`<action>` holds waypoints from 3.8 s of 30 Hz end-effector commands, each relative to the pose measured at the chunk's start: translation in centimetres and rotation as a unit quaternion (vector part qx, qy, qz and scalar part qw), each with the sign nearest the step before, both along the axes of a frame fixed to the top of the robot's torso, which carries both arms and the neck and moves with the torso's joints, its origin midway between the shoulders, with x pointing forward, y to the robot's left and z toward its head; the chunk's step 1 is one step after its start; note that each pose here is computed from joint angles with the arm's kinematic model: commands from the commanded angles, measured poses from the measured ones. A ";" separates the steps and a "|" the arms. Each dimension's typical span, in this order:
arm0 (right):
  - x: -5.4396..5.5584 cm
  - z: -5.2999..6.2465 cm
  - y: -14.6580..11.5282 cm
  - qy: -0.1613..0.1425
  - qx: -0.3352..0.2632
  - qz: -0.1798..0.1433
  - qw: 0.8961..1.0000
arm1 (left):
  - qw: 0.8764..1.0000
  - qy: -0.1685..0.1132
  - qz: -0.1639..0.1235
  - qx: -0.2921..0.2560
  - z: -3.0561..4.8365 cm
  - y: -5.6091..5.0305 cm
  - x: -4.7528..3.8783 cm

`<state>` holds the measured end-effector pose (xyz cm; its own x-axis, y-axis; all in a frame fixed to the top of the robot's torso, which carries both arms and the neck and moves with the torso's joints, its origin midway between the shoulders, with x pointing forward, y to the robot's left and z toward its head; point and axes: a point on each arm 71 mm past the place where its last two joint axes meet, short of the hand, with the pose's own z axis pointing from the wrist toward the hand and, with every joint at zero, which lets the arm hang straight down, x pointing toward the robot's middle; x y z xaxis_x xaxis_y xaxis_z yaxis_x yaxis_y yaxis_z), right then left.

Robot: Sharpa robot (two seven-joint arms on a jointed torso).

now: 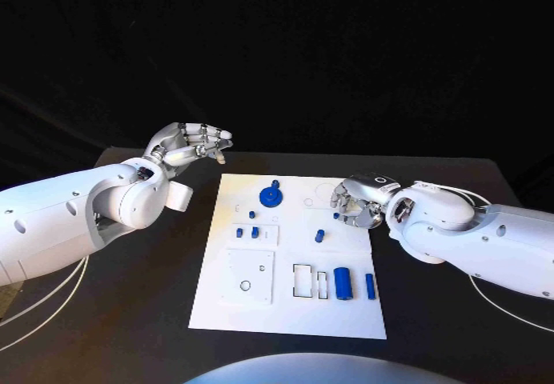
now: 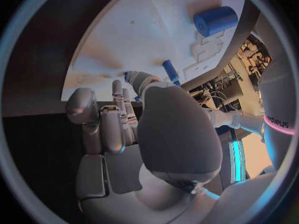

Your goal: Assemble the parts on the task board

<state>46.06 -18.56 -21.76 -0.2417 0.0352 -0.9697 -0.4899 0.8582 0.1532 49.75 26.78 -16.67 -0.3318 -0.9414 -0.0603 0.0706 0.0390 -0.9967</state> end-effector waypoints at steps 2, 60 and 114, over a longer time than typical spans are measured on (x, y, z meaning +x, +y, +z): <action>-0.1 -0.6 0.4 -0.001 -0.030 0.006 1.000 | 0.999 -0.001 0.000 -0.036 0.22 -0.2 -0.15; -1.3 -1.1 1.4 -0.055 -0.038 -0.001 0.998 | 0.999 0.022 -0.014 -0.031 -0.21 -0.7 -0.46; -8.0 -1.5 12.8 -0.010 0.102 0.136 0.985 | 0.999 0.030 -0.026 -0.031 -0.51 -1.8 -0.18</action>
<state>38.19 -5.96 -23.16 -0.2368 0.1772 -0.9553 -0.6912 0.6602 0.2938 49.60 25.21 -17.24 -0.3640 -0.9313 0.0116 0.0118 -0.0171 -0.9998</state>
